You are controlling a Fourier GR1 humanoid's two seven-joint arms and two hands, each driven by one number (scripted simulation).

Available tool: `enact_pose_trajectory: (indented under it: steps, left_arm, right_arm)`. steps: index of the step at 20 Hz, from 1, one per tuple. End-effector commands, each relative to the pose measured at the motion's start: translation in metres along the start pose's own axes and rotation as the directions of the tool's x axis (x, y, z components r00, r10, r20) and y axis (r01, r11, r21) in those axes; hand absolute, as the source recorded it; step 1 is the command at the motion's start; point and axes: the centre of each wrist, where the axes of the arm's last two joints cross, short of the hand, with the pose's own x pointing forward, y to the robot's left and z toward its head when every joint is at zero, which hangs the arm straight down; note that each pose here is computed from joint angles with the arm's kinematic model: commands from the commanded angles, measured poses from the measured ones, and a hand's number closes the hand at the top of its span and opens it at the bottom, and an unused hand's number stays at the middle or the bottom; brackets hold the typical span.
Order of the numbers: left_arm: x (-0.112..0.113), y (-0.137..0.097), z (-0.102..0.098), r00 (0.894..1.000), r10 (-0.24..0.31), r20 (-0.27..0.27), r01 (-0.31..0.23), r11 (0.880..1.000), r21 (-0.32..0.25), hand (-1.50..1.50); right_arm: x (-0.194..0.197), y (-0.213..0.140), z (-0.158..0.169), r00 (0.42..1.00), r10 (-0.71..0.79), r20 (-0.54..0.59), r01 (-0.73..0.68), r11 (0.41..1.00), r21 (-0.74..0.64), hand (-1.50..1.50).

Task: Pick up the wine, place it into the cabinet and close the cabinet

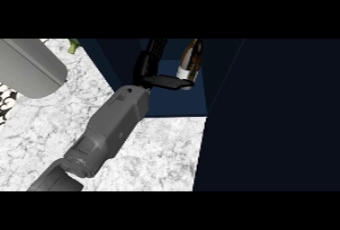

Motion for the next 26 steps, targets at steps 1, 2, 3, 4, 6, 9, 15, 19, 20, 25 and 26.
enact_pose_trajectory:
  steps: [1, 2, 3, 4, 6, 9, 15, 19, 20, 25, 26]
  left_arm:
    - [0.029, 0.013, -0.018, 0.999, -0.033, 0.017, 0.033, 0.999, -0.027, -1.5]
    - [0.025, -0.01, -0.013, 0.999, -0.027, 0.025, 0.028, 0.999, -0.034, -1.5]
    - [0.007, -0.017, 0.006, 0.999, -0.012, 0.032, 0.014, 0.999, -0.038, -1.5]
    - [0.019, -0.026, -0.002, 0.998, -0.019, 0.053, 0.022, 0.998, -0.053, -1.5]
    - [0.026, -0.038, 0.002, 0.999, 0.022, 0.028, -0.02, 0.996, -0.091, -1.5]
    - [0.037, -0.057, 0.011, 0.998, 0.01, 0.066, 0.0, 0.99, -0.141, -1.5]
    - [0.045, -0.089, 0.067, 0.998, 0.067, 0.001, -0.066, 0.99, -0.122, -1.5]
    - [0.061, -0.106, 0.093, 0.996, 0.08, 0.033, -0.078, 0.994, -0.073, -1.5]
    - [0.069, -0.121, 0.11, 0.995, 0.092, 0.031, -0.09, 0.993, -0.083, -1.5]
    - [0.071, -0.124, 0.153, 0.987, 0.159, 0.025, -0.158, 0.987, -0.021, -1.5]
    - [0.091, -0.123, 0.141, 0.985, 0.165, 0.06, -0.164, 0.986, -0.016, -1.5]
  right_arm:
    - [0.002, -0.009, 0.019, 1.0, 0.012, -0.006, -0.012, 1.0, -0.021, -1.5]
    - [0.005, -0.007, 0.021, 1.0, -0.003, -0.019, 0.003, 0.999, -0.033, -1.5]
    - [0.004, 0.001, 0.018, 1.0, 0.025, -0.003, -0.025, 0.999, -0.037, -1.5]
    - [-0.001, -0.002, 0.014, 1.0, 0.003, -0.005, -0.003, 1.0, -0.028, -1.5]
    - [0.001, 0.01, 0.012, 1.0, -0.002, -0.002, 0.001, 1.0, -0.017, -1.5]
    - [0.004, 0.007, 0.021, 1.0, -0.005, -0.001, 0.005, 0.999, -0.05, -1.5]
    - [0.01, 0.009, 0.021, 1.0, -0.011, 0.012, 0.011, 1.0, -0.009, -1.5]
    - [-0.002, 0.017, 0.014, 1.0, 0.022, 0.021, -0.023, 1.0, 0.013, -1.5]
    - [0.004, 0.014, 0.009, 1.0, 0.009, 0.005, -0.009, 1.0, 0.005, -1.5]
    - [0.011, 0.019, 0.022, 0.999, 0.001, 0.037, -0.001, 1.0, 0.004, -1.5]
    - [0.013, 0.009, 0.008, 1.0, 0.012, 0.02, -0.012, 1.0, -0.016, -1.5]
